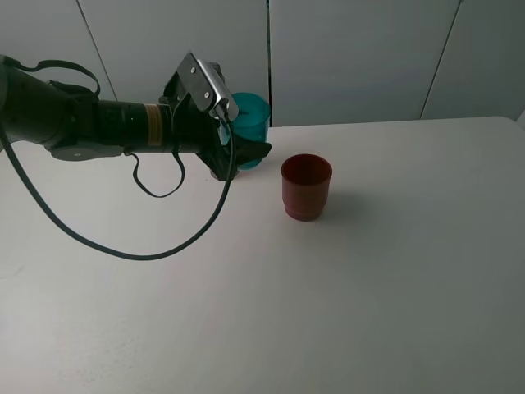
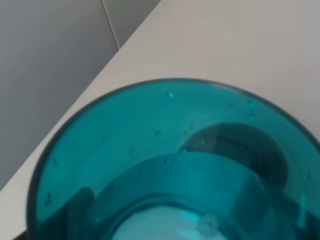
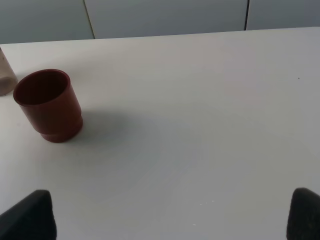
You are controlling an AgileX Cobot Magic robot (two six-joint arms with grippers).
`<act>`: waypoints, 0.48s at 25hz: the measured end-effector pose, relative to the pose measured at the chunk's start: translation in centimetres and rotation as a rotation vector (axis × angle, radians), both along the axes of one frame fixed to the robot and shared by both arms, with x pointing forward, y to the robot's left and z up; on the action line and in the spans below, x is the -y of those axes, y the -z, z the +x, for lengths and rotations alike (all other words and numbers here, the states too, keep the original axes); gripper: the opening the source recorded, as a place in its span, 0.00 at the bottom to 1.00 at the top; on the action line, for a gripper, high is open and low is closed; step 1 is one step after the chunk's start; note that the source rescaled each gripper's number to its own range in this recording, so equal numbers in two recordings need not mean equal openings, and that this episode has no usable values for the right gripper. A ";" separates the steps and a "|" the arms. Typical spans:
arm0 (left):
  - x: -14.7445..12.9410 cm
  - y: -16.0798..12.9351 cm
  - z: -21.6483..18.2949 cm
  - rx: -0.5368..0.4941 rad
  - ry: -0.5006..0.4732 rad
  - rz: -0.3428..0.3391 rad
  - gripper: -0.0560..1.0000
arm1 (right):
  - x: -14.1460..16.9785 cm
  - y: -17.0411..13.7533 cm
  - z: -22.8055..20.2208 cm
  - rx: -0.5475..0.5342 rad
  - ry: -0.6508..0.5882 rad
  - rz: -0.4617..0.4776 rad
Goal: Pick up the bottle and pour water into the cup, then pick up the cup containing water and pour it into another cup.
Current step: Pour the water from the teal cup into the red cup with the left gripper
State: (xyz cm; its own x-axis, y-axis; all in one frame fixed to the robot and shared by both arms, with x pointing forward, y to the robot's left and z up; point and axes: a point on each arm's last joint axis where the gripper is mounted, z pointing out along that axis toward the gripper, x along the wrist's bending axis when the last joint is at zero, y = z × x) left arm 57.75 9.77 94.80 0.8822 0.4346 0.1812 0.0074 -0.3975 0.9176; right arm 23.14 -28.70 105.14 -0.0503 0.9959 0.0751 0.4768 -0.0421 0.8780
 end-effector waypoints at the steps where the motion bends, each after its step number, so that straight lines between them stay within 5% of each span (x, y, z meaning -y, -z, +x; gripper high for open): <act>1: 0.5 -0.3 0.2 0.011 -0.004 0.013 0.10 | 0.0 0.0 0.0 0.000 0.000 0.000; 12: 2.7 -3.6 2.5 0.113 -0.058 0.050 0.10 | 0.0 0.0 0.0 0.000 0.000 0.000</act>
State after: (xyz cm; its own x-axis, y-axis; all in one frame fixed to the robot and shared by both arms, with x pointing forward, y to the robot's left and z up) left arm 60.25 7.08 98.42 0.8285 0.4725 0.3007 -0.0705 -0.4446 0.8930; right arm 23.14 -28.70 105.14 -0.0503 0.9959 0.0751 0.4768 -0.0421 0.8780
